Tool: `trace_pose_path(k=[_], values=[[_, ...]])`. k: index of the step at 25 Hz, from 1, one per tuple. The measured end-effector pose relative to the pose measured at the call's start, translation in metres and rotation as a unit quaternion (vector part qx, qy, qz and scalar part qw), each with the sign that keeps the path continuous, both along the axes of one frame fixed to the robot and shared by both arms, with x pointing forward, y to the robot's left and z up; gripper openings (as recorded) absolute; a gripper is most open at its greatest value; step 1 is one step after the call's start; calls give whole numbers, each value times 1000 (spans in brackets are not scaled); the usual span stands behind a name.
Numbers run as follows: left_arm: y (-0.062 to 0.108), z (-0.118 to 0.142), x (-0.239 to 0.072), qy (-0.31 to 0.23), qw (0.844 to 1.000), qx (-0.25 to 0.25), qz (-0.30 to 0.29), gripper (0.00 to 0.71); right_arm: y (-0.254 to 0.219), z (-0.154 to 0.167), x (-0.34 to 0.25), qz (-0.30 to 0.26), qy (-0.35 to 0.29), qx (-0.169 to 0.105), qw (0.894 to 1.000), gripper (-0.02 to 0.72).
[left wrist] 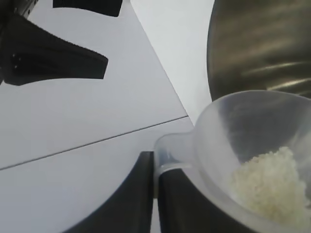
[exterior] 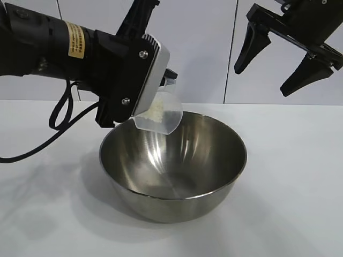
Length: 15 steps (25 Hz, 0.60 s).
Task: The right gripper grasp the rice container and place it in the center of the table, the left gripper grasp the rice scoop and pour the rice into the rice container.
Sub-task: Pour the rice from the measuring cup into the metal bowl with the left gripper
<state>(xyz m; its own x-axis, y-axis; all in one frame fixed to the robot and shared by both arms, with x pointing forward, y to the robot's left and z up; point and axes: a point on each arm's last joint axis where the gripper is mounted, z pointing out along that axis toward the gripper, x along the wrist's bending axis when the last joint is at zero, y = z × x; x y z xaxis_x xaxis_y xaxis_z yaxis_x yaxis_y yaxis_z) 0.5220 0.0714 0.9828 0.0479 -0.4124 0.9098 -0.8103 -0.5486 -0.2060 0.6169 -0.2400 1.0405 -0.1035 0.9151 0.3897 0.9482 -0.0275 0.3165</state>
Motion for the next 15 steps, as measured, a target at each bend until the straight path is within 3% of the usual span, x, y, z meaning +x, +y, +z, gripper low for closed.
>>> trace_pose_path(k=[15], values=[[-2,-1,-3,-112,986,96,-74,10,0,0,-2,12,7,-2,1000,639]])
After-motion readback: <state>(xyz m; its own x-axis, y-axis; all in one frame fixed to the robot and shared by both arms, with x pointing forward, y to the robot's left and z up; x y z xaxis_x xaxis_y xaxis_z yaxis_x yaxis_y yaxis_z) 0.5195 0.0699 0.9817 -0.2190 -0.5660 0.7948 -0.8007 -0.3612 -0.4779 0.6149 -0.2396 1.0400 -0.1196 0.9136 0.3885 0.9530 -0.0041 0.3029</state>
